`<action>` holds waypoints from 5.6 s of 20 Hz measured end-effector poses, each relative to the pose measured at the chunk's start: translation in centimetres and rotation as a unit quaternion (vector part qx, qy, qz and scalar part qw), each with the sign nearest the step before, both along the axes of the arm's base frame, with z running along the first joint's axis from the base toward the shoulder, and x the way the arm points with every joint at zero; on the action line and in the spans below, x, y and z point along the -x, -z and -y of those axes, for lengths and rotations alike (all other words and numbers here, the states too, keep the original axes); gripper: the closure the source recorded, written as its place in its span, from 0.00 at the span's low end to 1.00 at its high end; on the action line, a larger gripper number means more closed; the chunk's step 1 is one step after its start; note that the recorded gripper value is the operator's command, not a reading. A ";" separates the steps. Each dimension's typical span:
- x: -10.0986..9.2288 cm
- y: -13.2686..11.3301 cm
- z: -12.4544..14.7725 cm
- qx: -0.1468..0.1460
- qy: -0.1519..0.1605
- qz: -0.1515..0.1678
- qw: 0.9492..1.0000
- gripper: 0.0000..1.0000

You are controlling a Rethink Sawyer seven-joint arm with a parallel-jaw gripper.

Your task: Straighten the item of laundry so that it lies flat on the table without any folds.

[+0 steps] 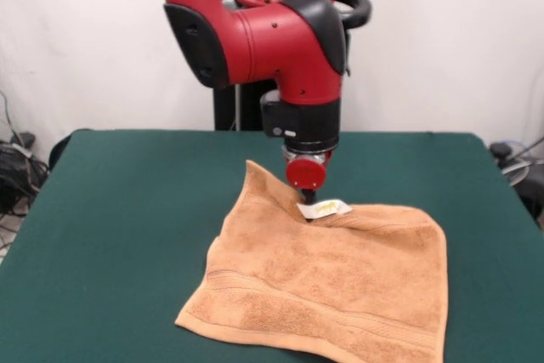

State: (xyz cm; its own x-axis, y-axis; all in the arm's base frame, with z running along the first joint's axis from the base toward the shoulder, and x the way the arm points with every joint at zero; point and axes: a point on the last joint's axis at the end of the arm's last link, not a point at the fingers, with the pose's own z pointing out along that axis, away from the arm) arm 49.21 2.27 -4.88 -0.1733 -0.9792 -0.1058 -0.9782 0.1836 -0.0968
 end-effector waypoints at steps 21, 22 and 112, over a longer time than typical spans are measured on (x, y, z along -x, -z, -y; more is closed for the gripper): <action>-0.4 0.1 0.5 -0.005 -0.044 -0.008 0.999 1.00; -0.3 0.1 0.5 -0.006 -0.046 -0.006 0.999 1.00; 4.1 1.7 3.2 -0.045 -0.114 0.184 0.975 1.00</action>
State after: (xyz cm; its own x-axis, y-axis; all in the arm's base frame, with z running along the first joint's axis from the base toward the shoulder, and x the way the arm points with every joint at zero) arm 45.15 -0.93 -6.57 0.1144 -0.9719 -0.2060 -0.8970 -0.0119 -0.4419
